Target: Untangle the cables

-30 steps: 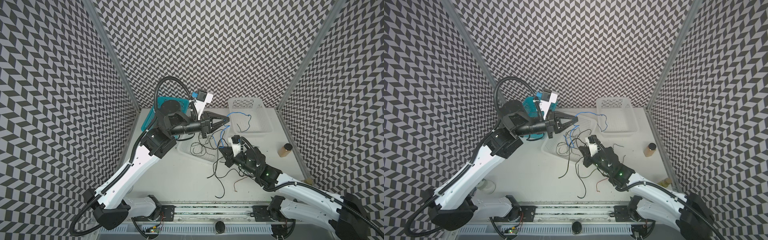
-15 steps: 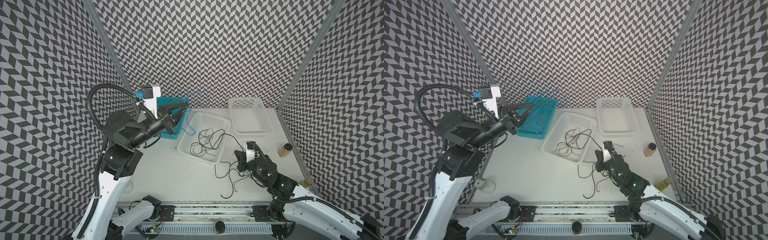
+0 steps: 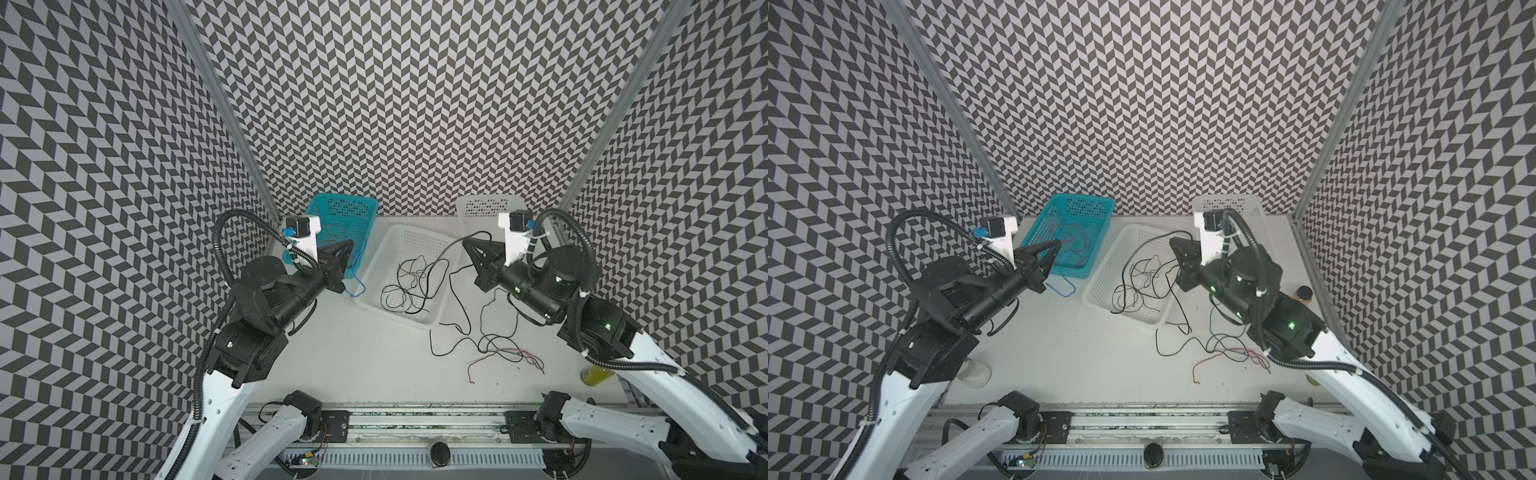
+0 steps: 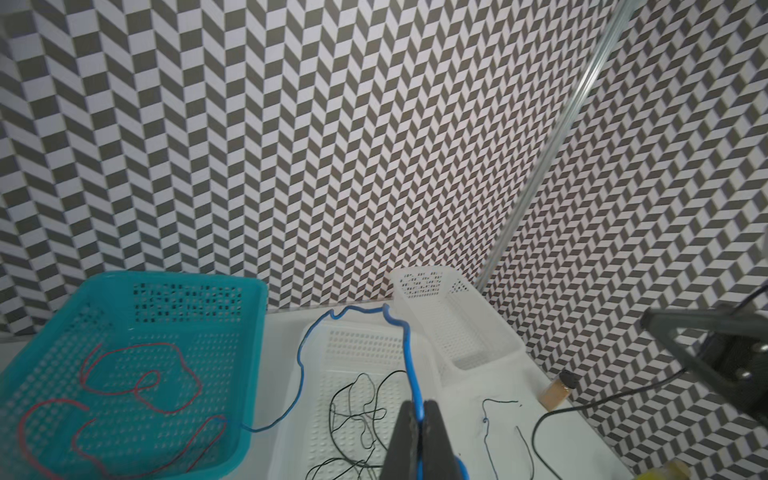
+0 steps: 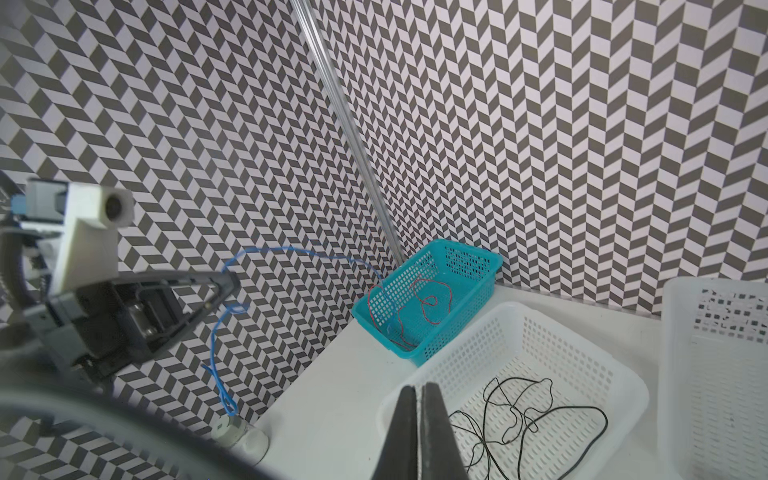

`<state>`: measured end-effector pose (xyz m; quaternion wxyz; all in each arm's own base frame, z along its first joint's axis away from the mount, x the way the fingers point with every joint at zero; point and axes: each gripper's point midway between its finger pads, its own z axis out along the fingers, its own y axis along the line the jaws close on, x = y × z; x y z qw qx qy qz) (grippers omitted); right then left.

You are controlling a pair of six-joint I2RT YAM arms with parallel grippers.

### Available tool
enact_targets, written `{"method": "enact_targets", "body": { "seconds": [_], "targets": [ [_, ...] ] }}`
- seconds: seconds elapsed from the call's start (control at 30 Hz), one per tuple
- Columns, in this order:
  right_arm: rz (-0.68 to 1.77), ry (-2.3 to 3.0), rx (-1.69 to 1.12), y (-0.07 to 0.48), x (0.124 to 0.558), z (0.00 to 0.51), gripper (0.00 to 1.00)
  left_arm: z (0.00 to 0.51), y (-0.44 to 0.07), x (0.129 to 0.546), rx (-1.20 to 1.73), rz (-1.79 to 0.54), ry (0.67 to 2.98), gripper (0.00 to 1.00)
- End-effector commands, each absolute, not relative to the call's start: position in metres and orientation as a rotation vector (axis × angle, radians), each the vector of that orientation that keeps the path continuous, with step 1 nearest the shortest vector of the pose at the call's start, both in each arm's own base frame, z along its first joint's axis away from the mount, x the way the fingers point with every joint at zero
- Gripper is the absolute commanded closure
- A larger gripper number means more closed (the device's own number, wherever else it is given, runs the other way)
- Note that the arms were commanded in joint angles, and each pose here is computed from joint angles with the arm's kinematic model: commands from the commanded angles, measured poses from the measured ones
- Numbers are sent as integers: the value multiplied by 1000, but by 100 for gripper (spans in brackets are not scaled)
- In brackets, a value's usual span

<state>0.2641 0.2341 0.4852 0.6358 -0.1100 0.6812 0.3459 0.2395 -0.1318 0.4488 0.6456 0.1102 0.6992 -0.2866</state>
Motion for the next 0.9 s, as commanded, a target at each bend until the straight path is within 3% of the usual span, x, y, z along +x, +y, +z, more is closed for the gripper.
{"method": "enact_targets", "body": {
  "seconds": [0.0,0.2,0.4,0.57,0.7,0.77,0.87],
  "targets": [
    [758,1578,-316,252,276,493,100,441,-106,234,175,-531,1581,100],
    [701,1633,-319,277,329,473,100,417,-81,219,89,-460,1568,100],
    [730,1807,-328,296,394,398,100,404,-68,204,52,-434,1543,100],
    [565,1991,-240,287,428,335,100,393,-70,207,58,-437,1569,100],
    [544,2100,-250,288,431,305,84,391,-74,208,68,-450,1571,100],
    [537,2142,-253,285,424,299,65,389,-76,210,75,-461,1578,100],
    [503,2168,-226,270,412,295,56,386,-78,210,79,-464,1584,100]
  ]
}}
